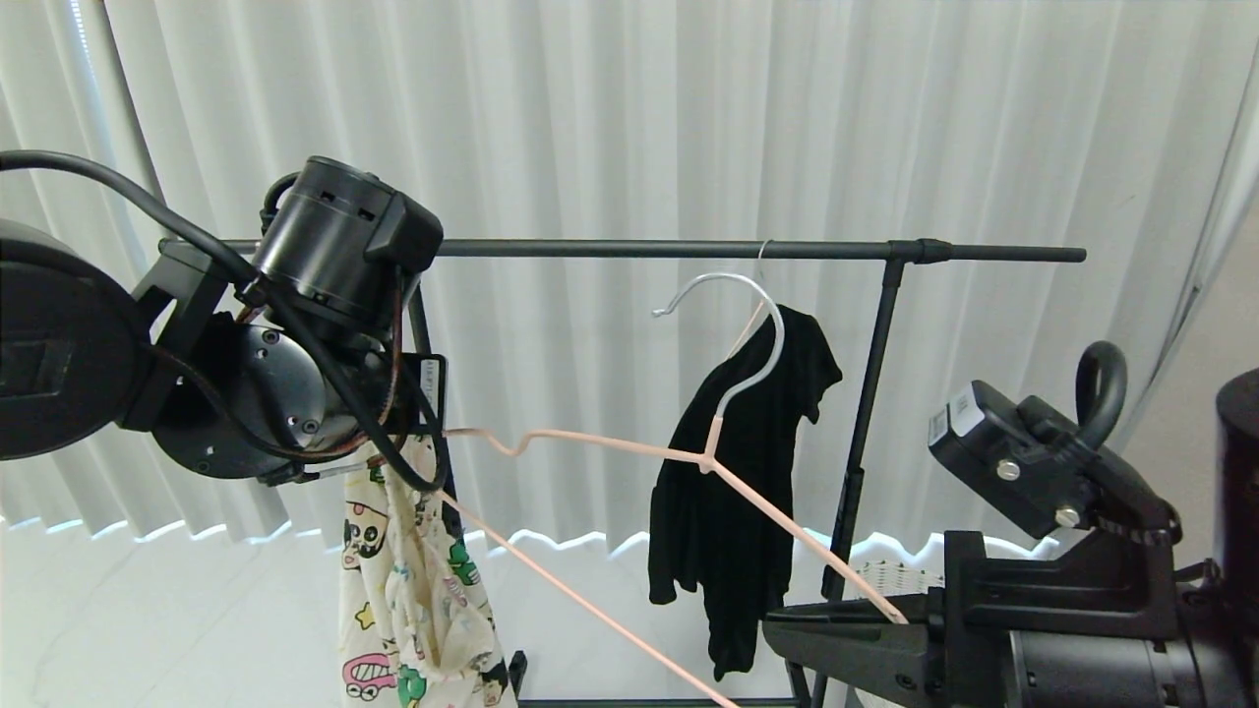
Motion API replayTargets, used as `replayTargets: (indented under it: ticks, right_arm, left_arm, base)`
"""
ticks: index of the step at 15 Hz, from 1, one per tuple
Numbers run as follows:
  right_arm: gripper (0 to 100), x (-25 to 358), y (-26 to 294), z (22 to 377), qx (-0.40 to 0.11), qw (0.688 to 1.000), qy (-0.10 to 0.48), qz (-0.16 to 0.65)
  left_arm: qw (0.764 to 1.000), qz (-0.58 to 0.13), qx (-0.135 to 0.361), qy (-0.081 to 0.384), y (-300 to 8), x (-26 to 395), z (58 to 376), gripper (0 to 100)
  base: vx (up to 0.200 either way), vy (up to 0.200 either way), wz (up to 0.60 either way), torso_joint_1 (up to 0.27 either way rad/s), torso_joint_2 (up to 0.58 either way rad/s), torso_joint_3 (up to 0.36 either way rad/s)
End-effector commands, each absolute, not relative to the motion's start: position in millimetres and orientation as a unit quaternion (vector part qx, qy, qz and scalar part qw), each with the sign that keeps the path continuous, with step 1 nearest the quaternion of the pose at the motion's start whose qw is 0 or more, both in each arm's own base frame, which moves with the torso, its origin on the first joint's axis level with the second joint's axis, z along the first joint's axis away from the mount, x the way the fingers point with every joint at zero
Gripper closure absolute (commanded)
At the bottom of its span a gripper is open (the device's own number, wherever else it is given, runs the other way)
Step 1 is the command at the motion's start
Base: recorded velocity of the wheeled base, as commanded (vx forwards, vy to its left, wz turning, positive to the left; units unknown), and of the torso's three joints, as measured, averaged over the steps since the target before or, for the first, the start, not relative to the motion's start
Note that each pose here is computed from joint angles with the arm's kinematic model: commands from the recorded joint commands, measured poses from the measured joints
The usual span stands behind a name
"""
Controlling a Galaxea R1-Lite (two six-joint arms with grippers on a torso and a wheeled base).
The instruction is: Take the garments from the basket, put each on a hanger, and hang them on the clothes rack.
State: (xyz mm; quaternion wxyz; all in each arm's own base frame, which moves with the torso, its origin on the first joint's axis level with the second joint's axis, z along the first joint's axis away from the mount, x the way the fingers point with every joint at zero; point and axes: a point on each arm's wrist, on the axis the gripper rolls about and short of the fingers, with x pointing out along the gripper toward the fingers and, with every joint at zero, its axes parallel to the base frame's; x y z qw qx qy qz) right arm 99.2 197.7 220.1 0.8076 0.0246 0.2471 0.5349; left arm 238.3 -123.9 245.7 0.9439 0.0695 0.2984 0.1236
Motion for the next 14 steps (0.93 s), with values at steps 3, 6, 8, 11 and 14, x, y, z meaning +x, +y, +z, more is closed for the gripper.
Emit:
replayTargets:
  ticks: [3, 6, 8, 11, 14]
  right_arm:
    - [100, 107.1, 209.0, 218.4, 0.023, 0.809, 0.253, 0.531]
    - [100, 106.4, 208.4, 220.4, 0.024, 0.809, 0.251, 0.532]
    - [100, 102.3, 200.7, 224.8, 0.025, 0.809, 0.249, 0.532]
    - [100, 99.4, 196.0, 225.7, 0.02, 0.807, 0.257, 0.532]
    - [100, 101.4, 202.1, 221.8, 0.015, 0.805, 0.263, 0.532]
  left_arm:
    - [0.945, 0.123, 0.067, 0.296, -124.0, 237.2, 247.2, 100]
    - [0.943, 0.137, 0.059, 0.298, -119.4, 241.7, 245.1, 100]
    - [0.94, 0.154, 0.051, 0.299, -110.6, 245.4, 245.5, 100]
    - [0.942, 0.152, 0.049, 0.297, -111.9, 245.1, 246.7, 100]
    - [0.944, 0.143, 0.043, 0.295, -117.8, 242.2, 246.3, 100]
  base:
    - [0.0, 0.0, 0.0, 0.0, 0.0, 0.0]
    - [0.0, 0.0, 0.0, 0.0, 0.0, 0.0]
    - [0.0, 0.0, 0.0, 0.0, 0.0, 0.0]
    - [0.0, 0.0, 0.0, 0.0, 0.0, 0.0]
    - [0.0, 0.0, 0.0, 0.0, 0.0, 0.0]
